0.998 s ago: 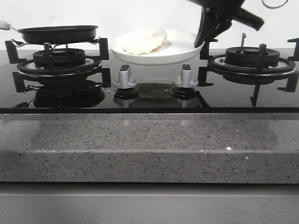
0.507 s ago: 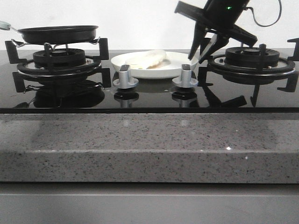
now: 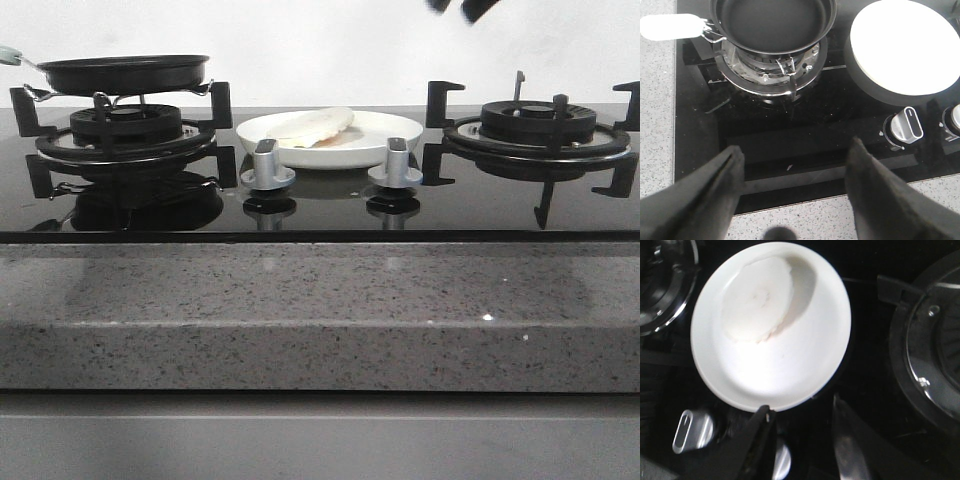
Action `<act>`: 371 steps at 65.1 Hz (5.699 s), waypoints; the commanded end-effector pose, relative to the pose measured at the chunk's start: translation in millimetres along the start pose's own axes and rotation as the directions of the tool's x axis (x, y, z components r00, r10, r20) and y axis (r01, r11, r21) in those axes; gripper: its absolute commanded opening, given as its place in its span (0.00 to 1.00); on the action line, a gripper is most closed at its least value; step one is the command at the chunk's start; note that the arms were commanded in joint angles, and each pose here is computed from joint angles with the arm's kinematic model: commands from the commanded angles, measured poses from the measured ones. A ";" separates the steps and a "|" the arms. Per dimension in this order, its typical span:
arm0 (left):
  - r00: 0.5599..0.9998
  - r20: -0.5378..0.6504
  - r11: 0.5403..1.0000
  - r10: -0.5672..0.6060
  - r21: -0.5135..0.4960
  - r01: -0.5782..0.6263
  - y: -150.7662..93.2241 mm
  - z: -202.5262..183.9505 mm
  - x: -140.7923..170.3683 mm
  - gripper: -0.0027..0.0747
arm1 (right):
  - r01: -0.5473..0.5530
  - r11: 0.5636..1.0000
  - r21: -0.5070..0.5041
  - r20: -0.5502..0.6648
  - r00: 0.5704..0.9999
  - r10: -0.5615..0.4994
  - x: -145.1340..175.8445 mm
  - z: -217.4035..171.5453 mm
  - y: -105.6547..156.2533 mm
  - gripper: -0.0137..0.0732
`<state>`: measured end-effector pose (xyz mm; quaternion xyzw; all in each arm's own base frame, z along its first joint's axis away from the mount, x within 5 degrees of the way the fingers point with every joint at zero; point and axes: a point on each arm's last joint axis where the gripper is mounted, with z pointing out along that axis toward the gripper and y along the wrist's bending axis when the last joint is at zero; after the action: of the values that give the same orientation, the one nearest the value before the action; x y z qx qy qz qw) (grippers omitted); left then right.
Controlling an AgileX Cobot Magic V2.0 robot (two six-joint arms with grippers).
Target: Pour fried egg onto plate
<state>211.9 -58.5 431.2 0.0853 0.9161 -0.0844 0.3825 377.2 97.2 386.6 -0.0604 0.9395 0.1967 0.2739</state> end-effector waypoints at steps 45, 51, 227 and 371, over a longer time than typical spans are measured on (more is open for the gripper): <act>0.994 0.109 1.000 -0.007 0.024 0.005 -4.0 -16.1 -9.7 0.59 | 0.185 0.969 0.165 0.245 0.944 -0.222 210.8 -144.0 -1.0 0.51; 0.994 0.109 1.000 -0.007 0.024 0.005 -4.0 -16.1 -9.7 0.59 | 0.188 0.968 0.166 0.256 0.940 -0.227 234.4 -147.3 -3.4 0.51; 0.768 0.641 0.979 0.011 -0.163 0.122 38.1 -20.3 158.8 0.01 | 0.210 0.963 0.167 0.327 0.910 -0.255 295.6 -163.7 -6.6 0.08; 0.563 0.826 0.979 0.043 -0.147 0.140 40.7 25.5 267.0 0.01 | -0.002 0.921 0.390 0.774 0.542 -0.327 357.0 -74.1 -69.8 0.08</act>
<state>55.9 0.2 211.9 -0.0252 0.6734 -0.0250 0.7384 55.6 4.5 223.9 -0.0145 0.7626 0.0222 0.6464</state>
